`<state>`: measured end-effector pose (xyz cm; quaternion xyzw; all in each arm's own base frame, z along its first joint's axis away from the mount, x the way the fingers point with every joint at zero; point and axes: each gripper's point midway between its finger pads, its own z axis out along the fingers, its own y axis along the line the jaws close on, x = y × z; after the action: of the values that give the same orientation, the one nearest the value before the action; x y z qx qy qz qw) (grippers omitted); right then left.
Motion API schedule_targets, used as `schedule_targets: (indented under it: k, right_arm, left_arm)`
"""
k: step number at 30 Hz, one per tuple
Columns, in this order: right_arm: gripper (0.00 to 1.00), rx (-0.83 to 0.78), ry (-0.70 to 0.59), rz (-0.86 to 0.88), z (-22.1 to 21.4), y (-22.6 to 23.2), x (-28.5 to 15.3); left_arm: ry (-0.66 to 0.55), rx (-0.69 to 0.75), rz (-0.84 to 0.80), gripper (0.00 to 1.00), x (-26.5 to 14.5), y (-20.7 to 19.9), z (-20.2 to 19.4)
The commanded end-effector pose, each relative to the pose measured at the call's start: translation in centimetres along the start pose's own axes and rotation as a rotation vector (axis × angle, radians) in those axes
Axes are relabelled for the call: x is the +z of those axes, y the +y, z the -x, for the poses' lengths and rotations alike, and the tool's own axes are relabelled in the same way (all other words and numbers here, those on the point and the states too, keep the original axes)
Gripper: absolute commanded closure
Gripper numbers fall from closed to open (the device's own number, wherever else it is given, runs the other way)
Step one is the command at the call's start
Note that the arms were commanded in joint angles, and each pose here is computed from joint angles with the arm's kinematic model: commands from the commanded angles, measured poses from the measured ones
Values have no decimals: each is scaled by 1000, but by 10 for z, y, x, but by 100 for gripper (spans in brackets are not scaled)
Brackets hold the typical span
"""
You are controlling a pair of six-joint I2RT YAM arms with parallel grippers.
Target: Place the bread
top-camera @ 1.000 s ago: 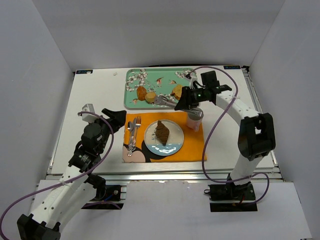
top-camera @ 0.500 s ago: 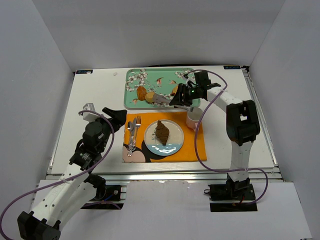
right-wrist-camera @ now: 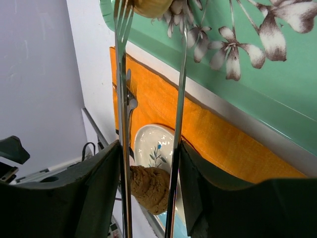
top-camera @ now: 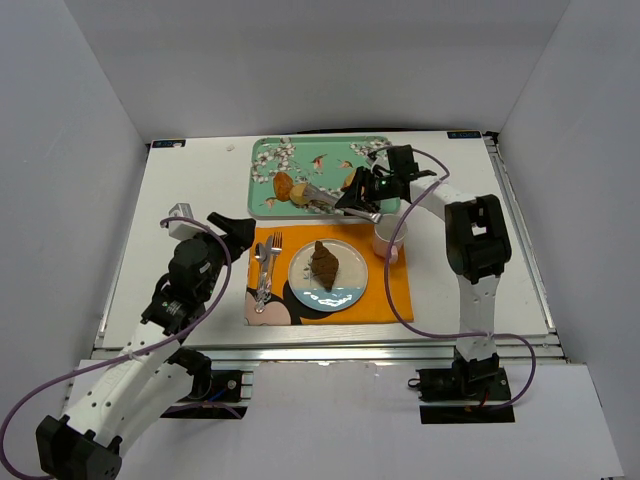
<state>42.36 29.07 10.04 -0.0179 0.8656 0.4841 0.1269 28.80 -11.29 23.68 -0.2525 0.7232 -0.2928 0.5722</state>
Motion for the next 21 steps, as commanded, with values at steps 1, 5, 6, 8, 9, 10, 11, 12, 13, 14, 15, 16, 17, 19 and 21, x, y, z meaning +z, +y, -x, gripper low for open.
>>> schedule_targets:
  k: [1, 5, 6, 8, 9, 10, 11, 12, 13, 14, 15, 16, 17, 19, 21]
  right_arm:
    - [46, -2, -25, 71, 16, 18, -1]
    - [46, 57, -22, 94, 17, 15, 6]
    - [46, 64, -19, 100, 16, 16, 7]
    - [46, 98, -9, 111, 14, 15, 9]
    - [46, 103, -9, 120, 14, 14, 10]
    - [47, 109, -4, 130, 13, 16, 10]
    - [48, 121, 1, 133, 12, 15, 11]
    - [48, 130, -1, 142, 14, 17, 11]
    - [49, 129, -2, 154, 15, 18, 11]
    - [49, 134, 2, 157, 14, 18, 12]
    - [50, 144, 3, 163, 14, 20, 12]
    - [51, 147, 5, 168, 14, 20, 11]
    - [52, 151, 7, 170, 13, 20, 12]
    - [54, 158, 12, 177, 12, 21, 11]
    - [57, 166, 15, 180, 11, 21, 11]
  left_arm:
    - [-33, -6, -13, 18, -2, -11, 15]
    - [-35, -9, -7, 18, -3, -11, 17]
    - [-36, -10, -6, 18, -3, -11, 17]
    - [-35, -9, -4, 18, -3, -11, 17]
    - [-36, -9, -3, 18, -3, -11, 18]
    - [-36, -9, -3, 18, -3, -11, 18]
    - [-38, -11, -5, 18, -3, -12, 19]
    - [-38, -11, -3, 18, -3, -12, 19]
    - [-38, -11, -5, 18, -3, -12, 19]
    - [-38, -14, -8, 18, -3, -14, 20]
    - [-36, -13, -6, 18, -2, -13, 19]
    - [-38, -14, -8, 18, -2, -14, 20]
    - [-37, -15, -7, 18, -2, -14, 20]
    - [-38, -15, -8, 18, -2, -15, 20]
    - [-38, -16, -11, 18, -1, -15, 20]
